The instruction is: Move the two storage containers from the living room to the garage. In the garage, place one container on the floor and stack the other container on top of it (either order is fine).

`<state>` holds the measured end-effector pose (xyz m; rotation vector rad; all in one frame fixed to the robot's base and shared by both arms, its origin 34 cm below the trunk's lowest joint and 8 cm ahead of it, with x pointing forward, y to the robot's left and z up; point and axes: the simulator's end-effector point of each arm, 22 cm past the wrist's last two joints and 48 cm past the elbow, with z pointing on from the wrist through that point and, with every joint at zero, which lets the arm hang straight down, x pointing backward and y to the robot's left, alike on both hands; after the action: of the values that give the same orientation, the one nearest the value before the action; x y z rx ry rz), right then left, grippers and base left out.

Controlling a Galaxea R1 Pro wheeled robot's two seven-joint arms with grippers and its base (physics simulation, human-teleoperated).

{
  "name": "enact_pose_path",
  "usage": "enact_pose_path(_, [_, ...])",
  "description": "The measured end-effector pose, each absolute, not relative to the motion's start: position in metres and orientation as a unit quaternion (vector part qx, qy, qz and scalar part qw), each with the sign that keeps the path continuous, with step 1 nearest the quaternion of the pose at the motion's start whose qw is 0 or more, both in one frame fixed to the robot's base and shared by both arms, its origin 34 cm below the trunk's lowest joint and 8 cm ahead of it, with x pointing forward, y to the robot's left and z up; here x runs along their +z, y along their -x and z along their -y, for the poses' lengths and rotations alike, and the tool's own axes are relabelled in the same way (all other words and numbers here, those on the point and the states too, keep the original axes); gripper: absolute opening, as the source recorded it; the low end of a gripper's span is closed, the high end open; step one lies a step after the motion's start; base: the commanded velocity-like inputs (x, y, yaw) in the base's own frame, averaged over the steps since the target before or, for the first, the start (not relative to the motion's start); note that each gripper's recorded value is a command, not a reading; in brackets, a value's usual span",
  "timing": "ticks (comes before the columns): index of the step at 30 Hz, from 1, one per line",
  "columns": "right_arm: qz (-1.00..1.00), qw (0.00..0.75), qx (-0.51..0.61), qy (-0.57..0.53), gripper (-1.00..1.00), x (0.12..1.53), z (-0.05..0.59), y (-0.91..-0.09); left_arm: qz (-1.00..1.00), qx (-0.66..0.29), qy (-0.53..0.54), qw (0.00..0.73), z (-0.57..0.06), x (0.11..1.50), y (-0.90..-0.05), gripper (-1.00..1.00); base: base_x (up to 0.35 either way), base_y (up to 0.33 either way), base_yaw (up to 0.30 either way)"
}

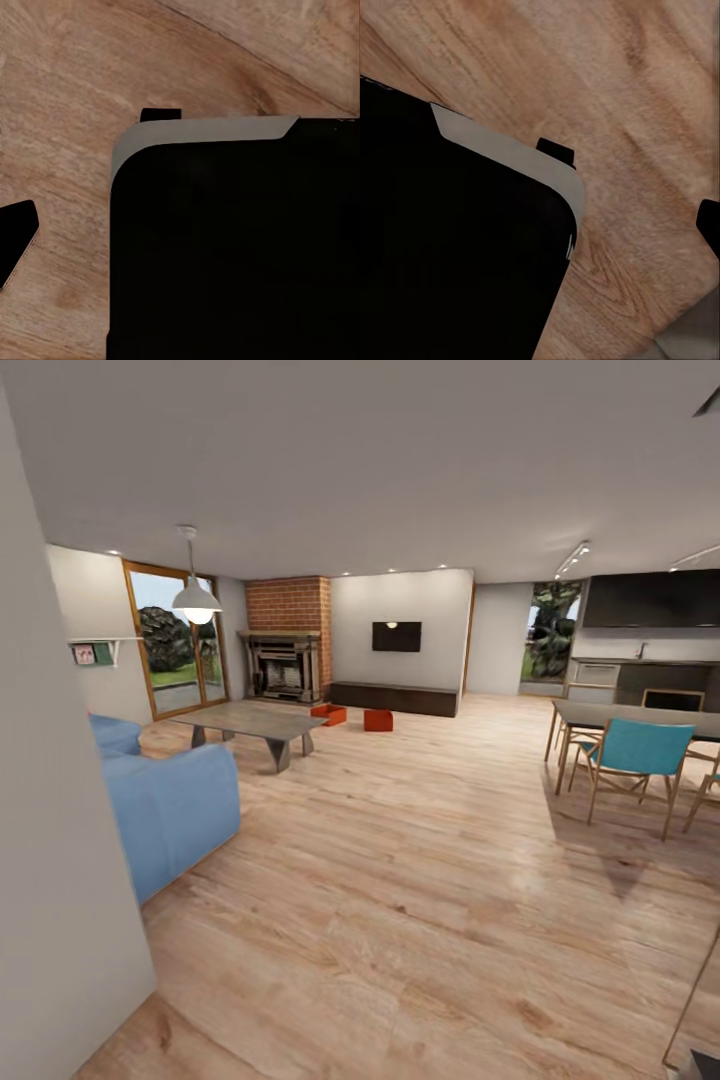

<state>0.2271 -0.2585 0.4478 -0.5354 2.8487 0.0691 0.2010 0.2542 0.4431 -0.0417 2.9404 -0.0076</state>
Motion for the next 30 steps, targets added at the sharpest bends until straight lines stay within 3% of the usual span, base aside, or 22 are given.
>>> enact_pose_path(14, [-0.975, 0.121, 0.024, 0.185, 1.0, 0.4479, 0.2584, -0.2274, -0.995, -0.003, 0.014, 0.1, -0.2541, 0.4431, -0.2009, 1.0, 0.322, 0.0, -0.003])
enact_pose_path(25, [-0.975, 0.121, 0.024, 0.185, 1.0, 0.4478, 0.2585, -0.2269, -0.995, -0.003, 0.014, 0.1, -0.2541, 0.4431, -0.201, 1.0, 0.322, 0.0, -0.195])
enact_pose_path(30, [-0.975, 0.121, 0.024, 0.184, 1.0, 0.4478, 0.2585, -0.2271, -0.995, -0.003, 0.014, 0.1, -0.2542, 0.4431, -0.201, 1.0, 0.322, 0.0, -0.031])
